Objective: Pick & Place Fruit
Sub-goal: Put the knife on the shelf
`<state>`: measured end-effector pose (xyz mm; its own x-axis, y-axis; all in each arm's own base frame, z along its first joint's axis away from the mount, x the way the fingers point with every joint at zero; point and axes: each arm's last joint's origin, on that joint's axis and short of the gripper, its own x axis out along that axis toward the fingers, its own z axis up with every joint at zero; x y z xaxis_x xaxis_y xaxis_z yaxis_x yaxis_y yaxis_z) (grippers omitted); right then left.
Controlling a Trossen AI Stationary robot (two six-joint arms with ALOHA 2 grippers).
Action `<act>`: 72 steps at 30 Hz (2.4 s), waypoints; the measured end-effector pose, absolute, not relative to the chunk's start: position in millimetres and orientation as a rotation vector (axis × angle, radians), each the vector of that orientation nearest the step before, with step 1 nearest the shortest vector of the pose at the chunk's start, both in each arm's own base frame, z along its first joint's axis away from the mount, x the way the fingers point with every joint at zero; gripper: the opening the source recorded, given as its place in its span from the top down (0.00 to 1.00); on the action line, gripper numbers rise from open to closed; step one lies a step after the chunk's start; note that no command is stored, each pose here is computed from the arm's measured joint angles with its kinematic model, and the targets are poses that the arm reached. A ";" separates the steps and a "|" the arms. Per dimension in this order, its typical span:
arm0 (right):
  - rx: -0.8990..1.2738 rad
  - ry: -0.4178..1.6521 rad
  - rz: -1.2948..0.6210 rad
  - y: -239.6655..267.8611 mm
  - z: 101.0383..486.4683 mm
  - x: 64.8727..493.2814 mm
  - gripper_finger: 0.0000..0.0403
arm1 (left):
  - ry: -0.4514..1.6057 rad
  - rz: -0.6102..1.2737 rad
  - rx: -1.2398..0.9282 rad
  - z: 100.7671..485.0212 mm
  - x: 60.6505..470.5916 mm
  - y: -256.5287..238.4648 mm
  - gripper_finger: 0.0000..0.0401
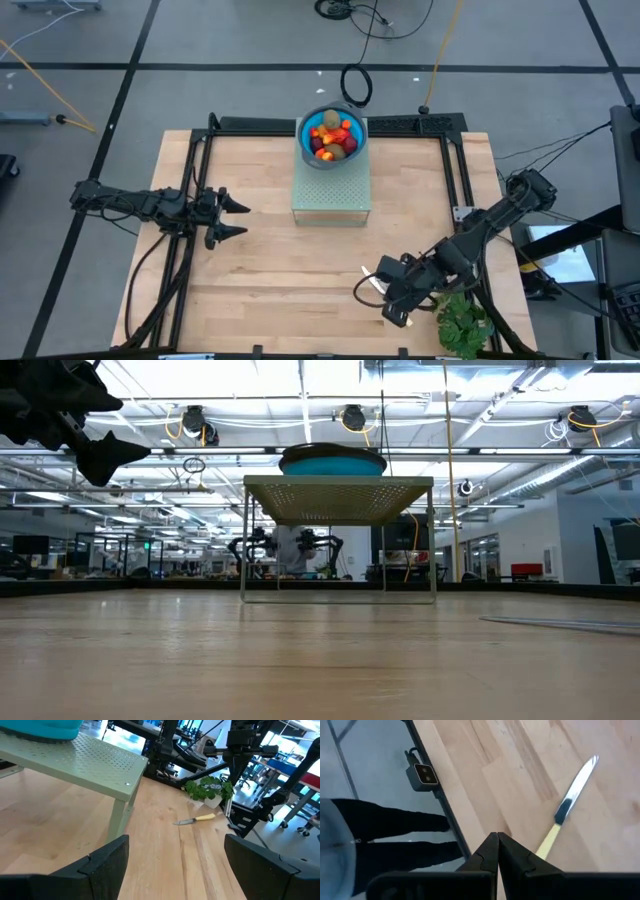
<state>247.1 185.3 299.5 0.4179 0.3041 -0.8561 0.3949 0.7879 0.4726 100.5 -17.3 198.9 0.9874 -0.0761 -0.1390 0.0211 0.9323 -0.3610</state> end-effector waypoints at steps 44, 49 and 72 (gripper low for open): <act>0.777 1.402 -0.229 206.4 262.4 246.5 0.82 | 0.141 -0.047 -0.387 200.0 100.7 -17.2 0.19; 0.780 1.402 -0.232 206.4 262.4 246.5 0.67 | 0.141 -0.047 -0.387 200.0 100.7 -17.2 0.19; 0.774 1.418 -0.265 204.6 256.6 243.8 0.42 | 0.141 -0.046 -0.398 200.1 100.7 -17.2 0.19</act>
